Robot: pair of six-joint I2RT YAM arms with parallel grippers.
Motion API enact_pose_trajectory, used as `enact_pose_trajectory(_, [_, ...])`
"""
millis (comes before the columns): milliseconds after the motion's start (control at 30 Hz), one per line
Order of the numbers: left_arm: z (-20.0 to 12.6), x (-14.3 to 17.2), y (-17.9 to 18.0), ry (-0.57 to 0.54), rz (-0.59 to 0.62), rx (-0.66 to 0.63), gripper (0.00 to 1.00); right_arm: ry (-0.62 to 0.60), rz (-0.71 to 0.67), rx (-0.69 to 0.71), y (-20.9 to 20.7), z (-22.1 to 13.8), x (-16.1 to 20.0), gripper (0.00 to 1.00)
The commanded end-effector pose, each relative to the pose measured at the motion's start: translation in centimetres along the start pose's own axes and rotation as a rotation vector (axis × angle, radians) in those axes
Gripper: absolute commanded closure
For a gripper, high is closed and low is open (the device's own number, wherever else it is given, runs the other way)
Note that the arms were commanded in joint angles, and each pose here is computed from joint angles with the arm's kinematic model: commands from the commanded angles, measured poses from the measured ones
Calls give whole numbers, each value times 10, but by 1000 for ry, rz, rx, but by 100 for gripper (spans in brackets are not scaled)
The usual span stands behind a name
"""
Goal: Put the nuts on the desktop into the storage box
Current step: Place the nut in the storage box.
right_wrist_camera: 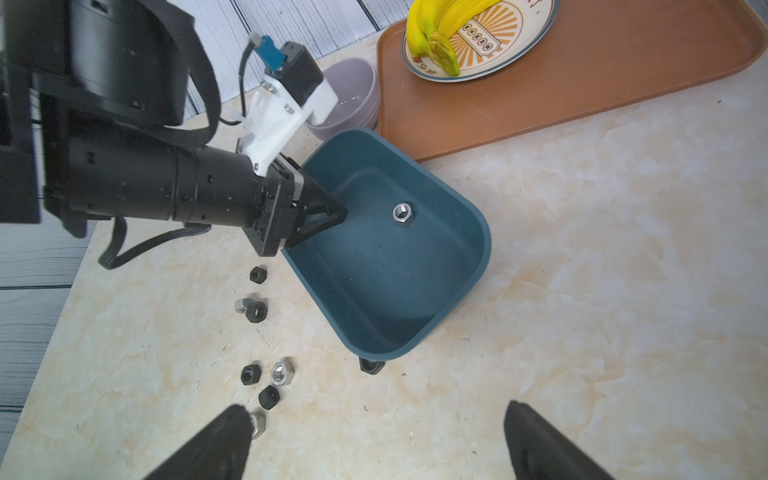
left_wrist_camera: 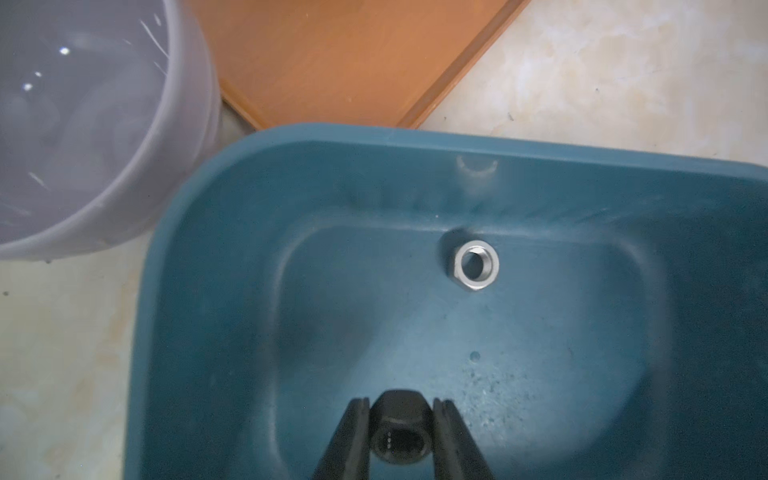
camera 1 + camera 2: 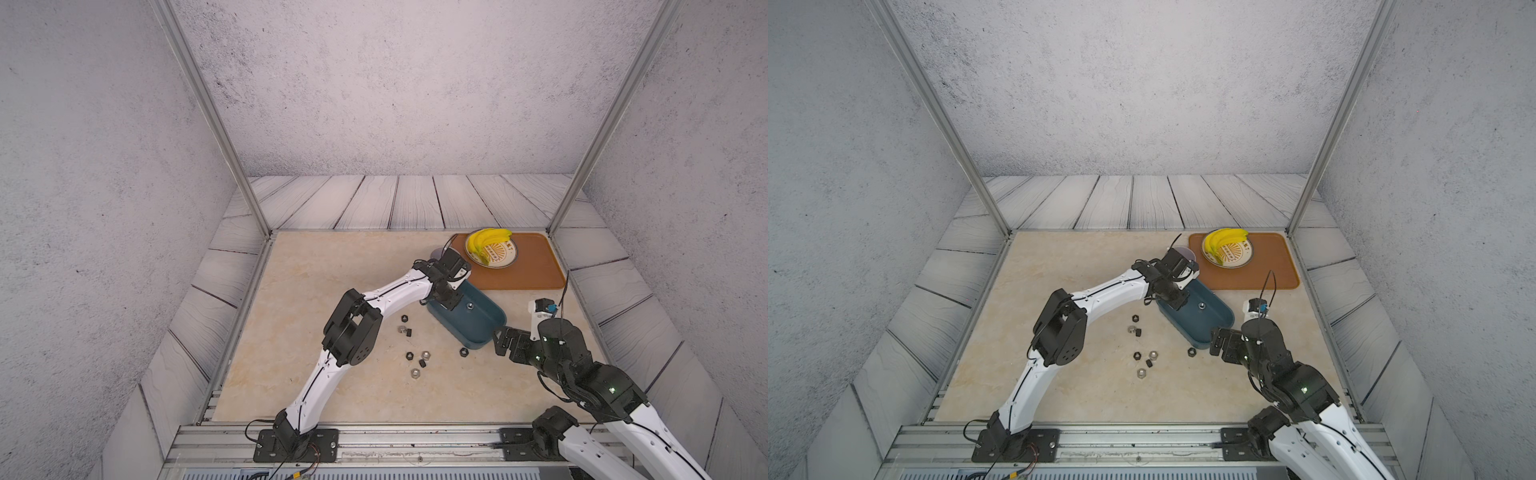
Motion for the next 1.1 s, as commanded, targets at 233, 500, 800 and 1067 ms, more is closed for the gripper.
enact_pose_trajectory(233, [27,-2,2,4,47,-16,78,-8,22,1,-1,5,2,1])
enact_pose_trajectory(500, [58,5,4,44,47,2,78,-4,24,-3,-1,9,4,1])
enact_pose_trajectory(800, [69,-3,7,49,62,-13,78,0,16,-4,1,10,3,1])
enact_pose_trajectory(1067, [68,-3,6,54,66,-3,67,0,16,-6,1,10,2,1])
Point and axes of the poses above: each gripper's point midway between its finger pads, its own z axis out along the fingers, its own y axis along the line the jaws close on, x = y × z, the point moved 10 cm from there along -z, back along the fingers, and after that the axes turned 2 degrees about z, right-handed, at the moved point
